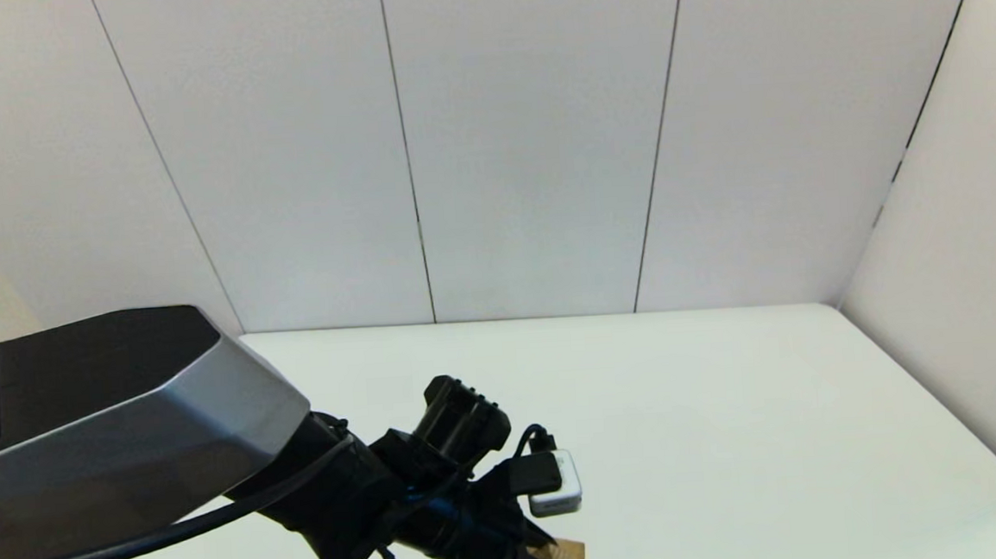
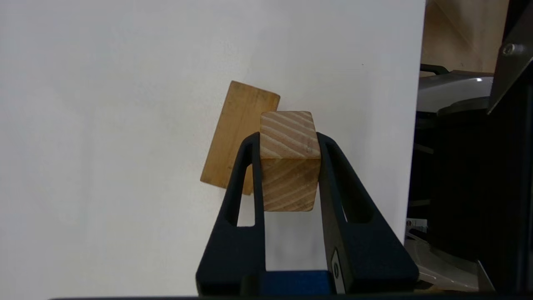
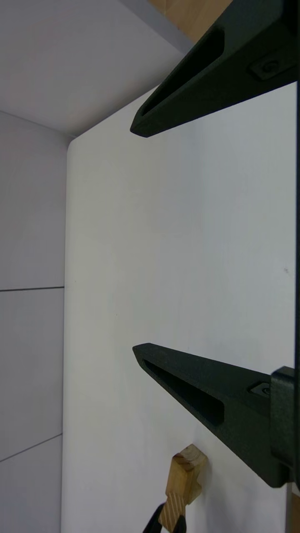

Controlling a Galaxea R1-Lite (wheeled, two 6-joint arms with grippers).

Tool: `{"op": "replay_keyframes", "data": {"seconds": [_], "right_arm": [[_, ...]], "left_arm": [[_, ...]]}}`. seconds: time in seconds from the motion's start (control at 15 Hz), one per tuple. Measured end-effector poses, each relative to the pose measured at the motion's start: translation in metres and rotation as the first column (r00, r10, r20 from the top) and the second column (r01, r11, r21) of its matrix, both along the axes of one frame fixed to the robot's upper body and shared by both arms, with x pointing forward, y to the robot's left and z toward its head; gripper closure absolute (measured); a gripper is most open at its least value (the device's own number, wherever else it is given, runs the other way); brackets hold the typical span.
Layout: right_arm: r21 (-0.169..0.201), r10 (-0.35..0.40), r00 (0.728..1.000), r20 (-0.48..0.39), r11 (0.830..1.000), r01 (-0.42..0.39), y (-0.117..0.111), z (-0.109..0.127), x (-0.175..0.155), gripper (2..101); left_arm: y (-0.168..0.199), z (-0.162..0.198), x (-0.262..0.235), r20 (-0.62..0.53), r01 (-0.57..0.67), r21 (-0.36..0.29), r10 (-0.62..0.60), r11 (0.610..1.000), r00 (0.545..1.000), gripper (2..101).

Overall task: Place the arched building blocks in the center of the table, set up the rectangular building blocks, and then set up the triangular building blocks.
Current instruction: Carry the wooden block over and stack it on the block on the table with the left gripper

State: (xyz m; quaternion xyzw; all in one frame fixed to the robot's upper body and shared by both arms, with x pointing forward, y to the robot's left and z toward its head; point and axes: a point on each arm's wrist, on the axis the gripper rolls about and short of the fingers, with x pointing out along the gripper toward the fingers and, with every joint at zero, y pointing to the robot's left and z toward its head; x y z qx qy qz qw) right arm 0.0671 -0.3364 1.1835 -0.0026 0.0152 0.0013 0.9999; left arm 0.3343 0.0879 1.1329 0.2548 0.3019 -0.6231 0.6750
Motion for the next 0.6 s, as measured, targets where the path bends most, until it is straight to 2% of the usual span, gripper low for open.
{"op": "replay_keyframes", "data": {"seconds": [0.33,0.6], "right_arm": [[0.0,0.0,1.0,0.0,1.0,0.0,0.0,0.0,0.0,4.3],[0.0,0.0,1.0,0.0,1.0,0.0,0.0,0.0,0.0,4.3]], "left_arm": [[-0.007,-0.012,0.007,0.047,0.002,-0.04,0.0,0.999,0.999,80.1],[-0.007,-0.02,0.009,0.039,0.007,-0.025,-0.006,1.0,0.999,80.1]]}}
